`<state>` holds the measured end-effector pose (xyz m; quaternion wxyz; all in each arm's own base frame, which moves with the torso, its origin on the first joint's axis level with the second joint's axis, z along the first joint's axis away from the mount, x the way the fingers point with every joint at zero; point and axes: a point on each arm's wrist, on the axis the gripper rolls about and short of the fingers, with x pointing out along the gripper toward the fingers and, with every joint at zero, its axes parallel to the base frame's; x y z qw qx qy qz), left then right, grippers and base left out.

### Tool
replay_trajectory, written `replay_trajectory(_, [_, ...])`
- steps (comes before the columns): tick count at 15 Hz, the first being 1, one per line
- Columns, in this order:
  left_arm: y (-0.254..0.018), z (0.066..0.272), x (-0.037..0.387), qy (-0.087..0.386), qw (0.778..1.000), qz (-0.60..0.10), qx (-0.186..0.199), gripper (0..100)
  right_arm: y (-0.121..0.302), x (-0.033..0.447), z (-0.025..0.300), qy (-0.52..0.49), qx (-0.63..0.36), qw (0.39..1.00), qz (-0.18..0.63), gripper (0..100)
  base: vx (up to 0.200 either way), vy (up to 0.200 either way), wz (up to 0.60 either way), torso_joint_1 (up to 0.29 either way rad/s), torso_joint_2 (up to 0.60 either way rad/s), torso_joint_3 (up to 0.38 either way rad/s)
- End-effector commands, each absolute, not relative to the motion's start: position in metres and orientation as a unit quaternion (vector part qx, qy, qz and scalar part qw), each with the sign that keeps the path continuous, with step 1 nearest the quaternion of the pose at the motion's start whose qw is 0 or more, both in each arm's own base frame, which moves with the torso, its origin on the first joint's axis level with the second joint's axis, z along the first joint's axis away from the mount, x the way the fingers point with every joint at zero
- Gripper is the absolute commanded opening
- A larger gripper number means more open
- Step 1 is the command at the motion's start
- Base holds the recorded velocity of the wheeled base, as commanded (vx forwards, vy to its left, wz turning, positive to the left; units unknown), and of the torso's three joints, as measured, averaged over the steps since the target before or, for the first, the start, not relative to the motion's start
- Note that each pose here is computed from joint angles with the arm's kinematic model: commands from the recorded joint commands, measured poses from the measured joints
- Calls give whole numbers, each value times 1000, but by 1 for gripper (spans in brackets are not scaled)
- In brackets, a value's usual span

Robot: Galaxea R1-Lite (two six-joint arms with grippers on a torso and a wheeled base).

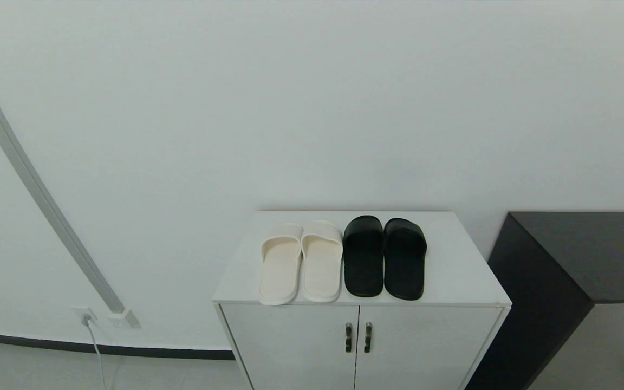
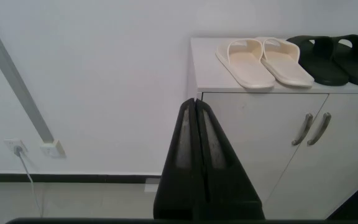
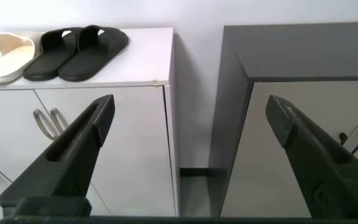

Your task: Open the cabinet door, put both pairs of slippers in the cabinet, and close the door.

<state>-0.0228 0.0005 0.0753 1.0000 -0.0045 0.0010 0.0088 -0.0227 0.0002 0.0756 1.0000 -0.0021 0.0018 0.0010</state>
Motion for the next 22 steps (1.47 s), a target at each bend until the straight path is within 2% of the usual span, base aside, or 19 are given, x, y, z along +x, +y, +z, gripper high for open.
replay_trajectory(1, [0, 75, -23, 1, 1000, 9, -5, 0, 0, -21, 76, 11, -3, 1000, 1, 100, 0, 0, 0, 0, 0, 0])
replay_trajectory(5, [0, 75, -23, 1, 1000, 9, -5, 0, 0, -19, 84, 17, -11, 1000, -7, 100, 0, 0, 0, 0, 0, 0])
replay_trajectory(6, [0, 75, -23, 1, 1000, 9, -5, 0, 0, -15, 139, 6, 61, 998, -6, 100, 0, 0, 0, 0, 0, 0])
replay_trajectory(8, [0, 75, -23, 1, 1000, 9, -5, 0, 0, 11, 109, 141, -7, 990, 6, 100, 0, 0, 0, 0, 0, 0])
replay_trajectory(10, [0, 75, -23, 1, 1000, 8, -5, 0, 2, 30, 106, 174, 1, 984, 43, 100, 0, 0, 0, 0, 0, 0])
replay_trajectory(14, [0, 75, -23, 2, 1000, 8, -4, 0, 9, 68, 138, 186, -3, 979, 84, 100, 0, 0, 0, 0, 0, 0])
replay_trajectory(18, [0, 75, -23, 2, 1000, 8, -3, 0, 38, 114, 147, 240, 55, 958, 148, 100, 0, 0, 0, 0, 0, 0])
replay_trajectory(22, [0, 75, -23, 2, 1000, 8, -3, 0, 81, 147, 145, 223, 52, 964, 137, 100, 0, 0, 0, 0, 0, 0])
